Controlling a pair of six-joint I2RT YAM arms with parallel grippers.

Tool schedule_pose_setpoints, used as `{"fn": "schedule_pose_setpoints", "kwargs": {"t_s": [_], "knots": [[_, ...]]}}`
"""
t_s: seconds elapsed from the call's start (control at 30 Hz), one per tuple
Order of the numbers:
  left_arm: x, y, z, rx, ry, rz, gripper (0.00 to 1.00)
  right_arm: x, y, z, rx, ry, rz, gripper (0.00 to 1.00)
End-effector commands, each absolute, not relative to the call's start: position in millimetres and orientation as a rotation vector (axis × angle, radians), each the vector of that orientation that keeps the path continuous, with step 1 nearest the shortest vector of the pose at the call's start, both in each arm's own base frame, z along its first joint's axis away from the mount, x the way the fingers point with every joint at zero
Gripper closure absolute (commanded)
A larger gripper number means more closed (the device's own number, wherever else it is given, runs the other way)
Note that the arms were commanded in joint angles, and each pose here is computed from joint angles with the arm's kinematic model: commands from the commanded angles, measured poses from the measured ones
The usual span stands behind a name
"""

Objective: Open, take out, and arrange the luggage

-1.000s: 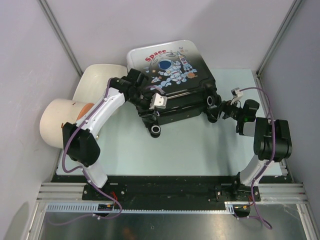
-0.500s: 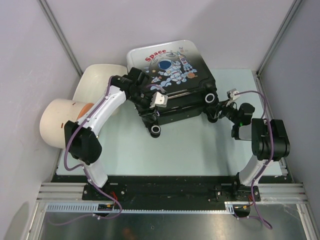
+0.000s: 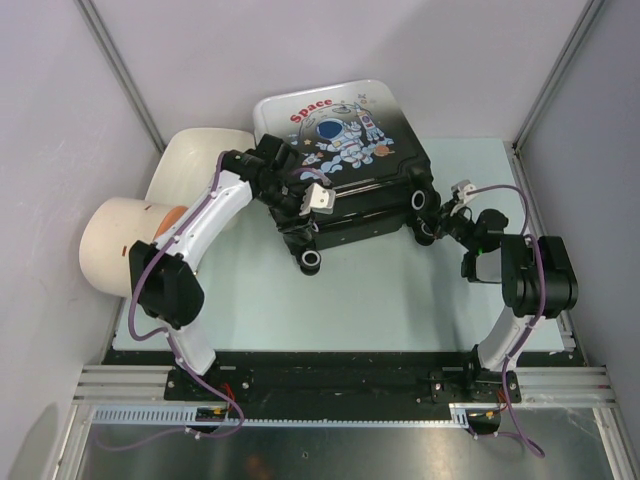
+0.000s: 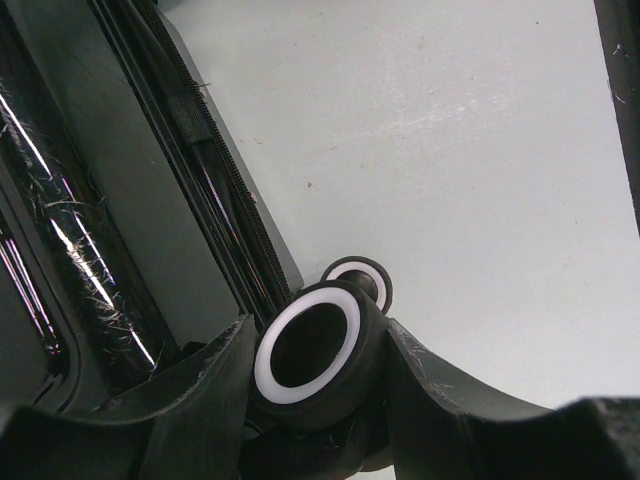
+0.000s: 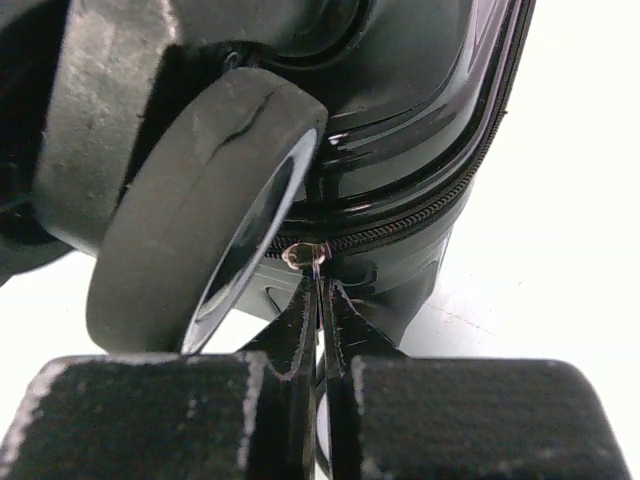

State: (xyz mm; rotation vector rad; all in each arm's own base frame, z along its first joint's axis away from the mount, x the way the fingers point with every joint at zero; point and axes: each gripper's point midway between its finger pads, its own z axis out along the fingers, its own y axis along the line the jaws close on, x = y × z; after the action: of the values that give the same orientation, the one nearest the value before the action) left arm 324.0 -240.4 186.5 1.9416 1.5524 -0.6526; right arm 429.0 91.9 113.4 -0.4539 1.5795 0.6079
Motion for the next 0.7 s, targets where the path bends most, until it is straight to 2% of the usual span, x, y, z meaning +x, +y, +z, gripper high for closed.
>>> {"fn": "schedule_pose_setpoints", "kwargs": {"t_s": [0.0,0.3,0.5,0.67], "knots": [[440,-142,114,1.774,1.922,-0.143,0.47,448,59,145,-0.416,1.484,0.483,1.00],[444,-140,114,1.767,1.927,-0.135,0.48,471,19,161,-0.427,1.476,0.355,1.00],[446,-138,112,1.766,1.929,-0.137,0.48,515,8,178,-0.430,1.446,0.305,1.00],[444,-138,110,1.795,1.908,-0.136,0.49,540,11,168,-0.468,1.447,0.369,1.00]]}}
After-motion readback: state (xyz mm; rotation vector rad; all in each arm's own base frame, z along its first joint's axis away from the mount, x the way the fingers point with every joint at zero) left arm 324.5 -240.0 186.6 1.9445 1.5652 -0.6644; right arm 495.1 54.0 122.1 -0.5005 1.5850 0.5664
